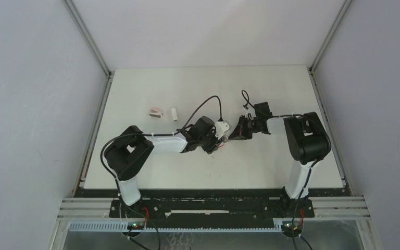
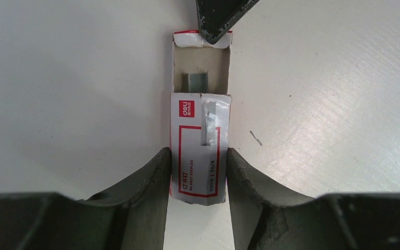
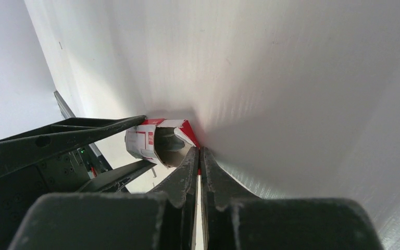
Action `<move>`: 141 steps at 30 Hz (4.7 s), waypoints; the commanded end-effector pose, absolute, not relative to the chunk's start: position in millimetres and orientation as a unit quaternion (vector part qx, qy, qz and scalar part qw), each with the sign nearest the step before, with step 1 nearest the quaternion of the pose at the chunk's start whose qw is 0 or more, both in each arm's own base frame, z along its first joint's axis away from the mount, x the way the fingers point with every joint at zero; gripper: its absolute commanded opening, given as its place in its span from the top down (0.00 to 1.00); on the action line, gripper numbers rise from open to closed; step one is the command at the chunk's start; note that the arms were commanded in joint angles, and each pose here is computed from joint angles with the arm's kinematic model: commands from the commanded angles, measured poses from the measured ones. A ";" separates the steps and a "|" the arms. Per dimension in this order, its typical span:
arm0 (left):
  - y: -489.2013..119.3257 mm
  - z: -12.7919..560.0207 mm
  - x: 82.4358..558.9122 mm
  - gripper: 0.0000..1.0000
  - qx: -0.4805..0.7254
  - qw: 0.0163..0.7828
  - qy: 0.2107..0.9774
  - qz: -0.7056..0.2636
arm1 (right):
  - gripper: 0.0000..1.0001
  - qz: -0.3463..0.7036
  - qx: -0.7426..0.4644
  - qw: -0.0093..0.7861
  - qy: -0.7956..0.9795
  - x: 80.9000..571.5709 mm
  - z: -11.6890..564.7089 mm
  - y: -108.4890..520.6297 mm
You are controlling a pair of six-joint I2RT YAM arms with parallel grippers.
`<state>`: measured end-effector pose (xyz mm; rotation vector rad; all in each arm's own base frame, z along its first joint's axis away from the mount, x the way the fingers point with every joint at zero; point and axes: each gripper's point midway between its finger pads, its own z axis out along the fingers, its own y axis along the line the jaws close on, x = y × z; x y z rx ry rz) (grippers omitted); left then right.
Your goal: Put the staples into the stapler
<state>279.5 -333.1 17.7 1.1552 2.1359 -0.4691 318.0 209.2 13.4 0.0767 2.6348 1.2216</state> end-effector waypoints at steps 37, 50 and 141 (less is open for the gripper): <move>-307.8 79.5 297.9 0.22 0.378 0.418 0.815 -0.132 | 0.47 0.314 0.036 0.244 0.917 337.9 49.3 140.9; -186.5 191.5 342.9 0.06 0.003 0.485 0.857 -0.175 | 0.29 0.258 0.027 0.432 0.864 335.7 147.4 112.1; -356.3 213.3 267.9 1.00 0.387 0.522 0.696 -0.305 | 0.65 0.477 -0.060 0.254 0.839 284.1 189.1 227.6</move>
